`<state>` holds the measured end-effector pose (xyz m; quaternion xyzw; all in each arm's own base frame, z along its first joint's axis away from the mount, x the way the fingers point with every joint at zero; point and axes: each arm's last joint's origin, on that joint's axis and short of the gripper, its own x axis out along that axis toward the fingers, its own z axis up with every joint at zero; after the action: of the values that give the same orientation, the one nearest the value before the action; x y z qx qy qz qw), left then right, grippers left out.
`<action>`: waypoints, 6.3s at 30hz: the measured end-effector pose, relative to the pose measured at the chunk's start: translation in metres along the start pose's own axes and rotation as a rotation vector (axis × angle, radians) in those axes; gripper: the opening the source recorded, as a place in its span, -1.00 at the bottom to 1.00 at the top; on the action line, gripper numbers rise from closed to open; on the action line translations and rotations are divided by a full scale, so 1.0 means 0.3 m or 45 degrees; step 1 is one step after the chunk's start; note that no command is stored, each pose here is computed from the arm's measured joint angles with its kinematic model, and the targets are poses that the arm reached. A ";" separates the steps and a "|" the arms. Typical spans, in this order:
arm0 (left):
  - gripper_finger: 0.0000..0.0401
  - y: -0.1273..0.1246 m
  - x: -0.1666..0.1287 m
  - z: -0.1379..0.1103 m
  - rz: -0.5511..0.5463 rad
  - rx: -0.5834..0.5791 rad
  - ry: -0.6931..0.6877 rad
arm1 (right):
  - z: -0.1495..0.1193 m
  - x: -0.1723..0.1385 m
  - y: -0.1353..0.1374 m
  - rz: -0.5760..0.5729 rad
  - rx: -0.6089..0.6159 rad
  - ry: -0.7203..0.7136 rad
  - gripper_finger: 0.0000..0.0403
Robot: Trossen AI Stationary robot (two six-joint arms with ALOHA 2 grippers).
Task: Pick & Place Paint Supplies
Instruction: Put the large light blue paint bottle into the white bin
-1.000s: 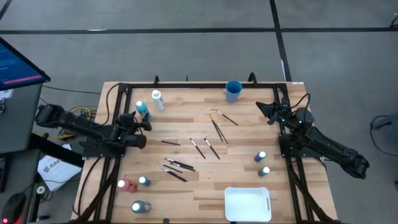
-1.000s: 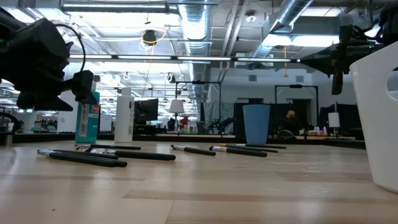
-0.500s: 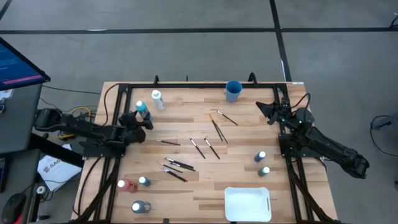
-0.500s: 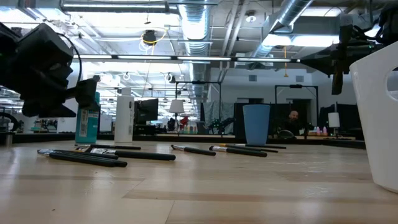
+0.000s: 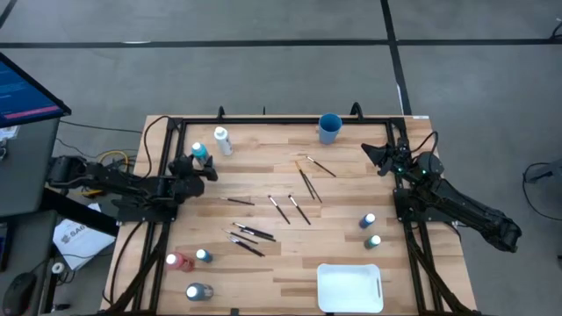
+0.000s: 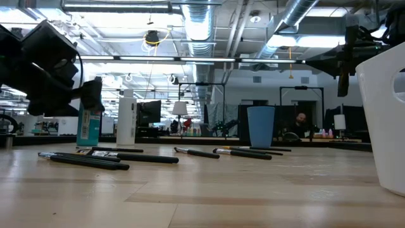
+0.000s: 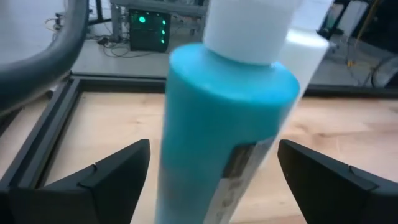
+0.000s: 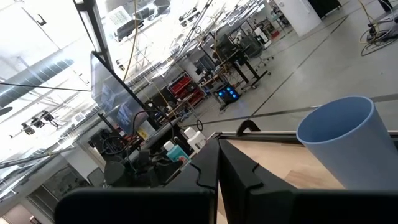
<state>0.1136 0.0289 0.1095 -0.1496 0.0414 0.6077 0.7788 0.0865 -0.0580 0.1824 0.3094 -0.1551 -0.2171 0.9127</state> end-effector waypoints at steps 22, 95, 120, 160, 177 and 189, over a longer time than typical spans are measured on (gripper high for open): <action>0.17 0.007 0.019 0.002 0.018 0.013 0.031 | 0.000 0.000 0.000 0.000 0.000 0.000 -1.00; 0.02 -0.322 -0.055 0.313 -1.112 0.210 0.162 | 0.182 0.995 0.718 0.566 -1.009 0.929 0.02; 0.02 -0.324 -0.058 0.312 -1.162 0.255 0.161 | 0.013 1.160 0.684 0.720 -1.014 0.956 0.09; 0.02 -0.327 -0.060 0.316 -1.193 0.264 0.144 | -0.082 1.218 0.611 0.843 -0.940 1.008 0.09; 0.02 -0.327 -0.060 0.315 -1.194 0.267 0.148 | -0.159 1.253 0.576 0.900 -0.884 1.023 0.08; 0.02 -0.327 -0.060 0.316 -1.192 0.265 0.140 | -0.144 1.257 0.570 0.894 -0.884 1.007 -0.30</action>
<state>0.1920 0.0177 0.2222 -0.1054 0.0716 0.1756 0.9762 0.4794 -0.1000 0.3139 -0.0173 0.1810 0.1884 0.9651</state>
